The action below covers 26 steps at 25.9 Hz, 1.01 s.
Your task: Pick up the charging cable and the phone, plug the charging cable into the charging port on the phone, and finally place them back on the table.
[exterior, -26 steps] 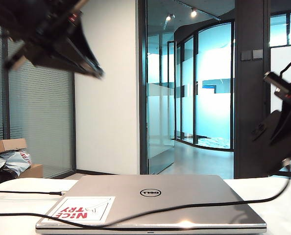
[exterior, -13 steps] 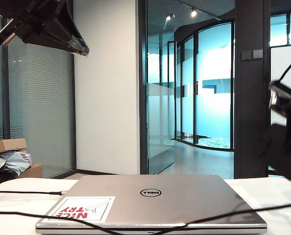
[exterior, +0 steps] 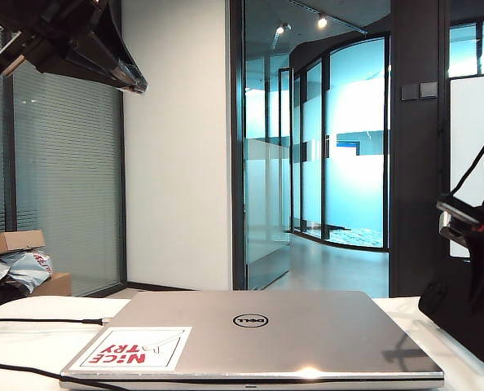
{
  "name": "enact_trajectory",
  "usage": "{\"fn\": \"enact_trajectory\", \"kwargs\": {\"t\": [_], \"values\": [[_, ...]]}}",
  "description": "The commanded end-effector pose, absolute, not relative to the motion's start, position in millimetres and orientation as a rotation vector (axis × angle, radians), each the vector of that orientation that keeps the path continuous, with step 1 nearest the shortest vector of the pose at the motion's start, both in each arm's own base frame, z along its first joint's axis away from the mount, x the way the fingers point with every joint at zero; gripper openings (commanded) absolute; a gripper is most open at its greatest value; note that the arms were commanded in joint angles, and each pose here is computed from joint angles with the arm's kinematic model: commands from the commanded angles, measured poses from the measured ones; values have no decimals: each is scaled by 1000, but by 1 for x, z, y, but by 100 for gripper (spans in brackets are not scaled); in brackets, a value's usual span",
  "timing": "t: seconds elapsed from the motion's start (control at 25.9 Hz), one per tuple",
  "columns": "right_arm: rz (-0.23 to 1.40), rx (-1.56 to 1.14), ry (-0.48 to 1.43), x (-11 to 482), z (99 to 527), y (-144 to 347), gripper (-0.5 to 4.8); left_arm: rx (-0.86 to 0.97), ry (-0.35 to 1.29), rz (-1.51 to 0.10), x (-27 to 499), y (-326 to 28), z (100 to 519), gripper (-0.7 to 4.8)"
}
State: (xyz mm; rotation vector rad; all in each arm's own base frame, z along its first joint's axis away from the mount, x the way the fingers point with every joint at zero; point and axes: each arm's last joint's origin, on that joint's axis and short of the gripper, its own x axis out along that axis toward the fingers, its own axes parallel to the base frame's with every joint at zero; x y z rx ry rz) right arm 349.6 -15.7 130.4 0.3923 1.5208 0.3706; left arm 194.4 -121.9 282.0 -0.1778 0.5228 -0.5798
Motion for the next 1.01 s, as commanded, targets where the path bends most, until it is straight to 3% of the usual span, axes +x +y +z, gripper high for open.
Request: {"fn": "enact_trajectory", "kwargs": {"t": [0.04, 0.35, 0.73, 0.81, 0.89, 1.01], "values": [[341, 336, 1512, 351, 134, -14, 154, -177, 508, -587, 194, -122, 285, -6], [246, 255, 1544, 350, 136, -17, 186, -177, 508, -587, 194, -122, 285, -6], [157, 198, 1563, 339, 160, -19, 182, -177, 508, -587, 194, -122, 285, -5], [134, 219, 1542, 336, 171, -19, 141, -178, 508, -587, 194, -122, 285, -6], [105, 248, 1521, 329, 187, -19, 6, -179, 503, -588, 193, -121, 287, -6], [118, 237, 1459, 316, 218, -13, -7, -181, 479, -593, 187, -118, 292, -6]]}}
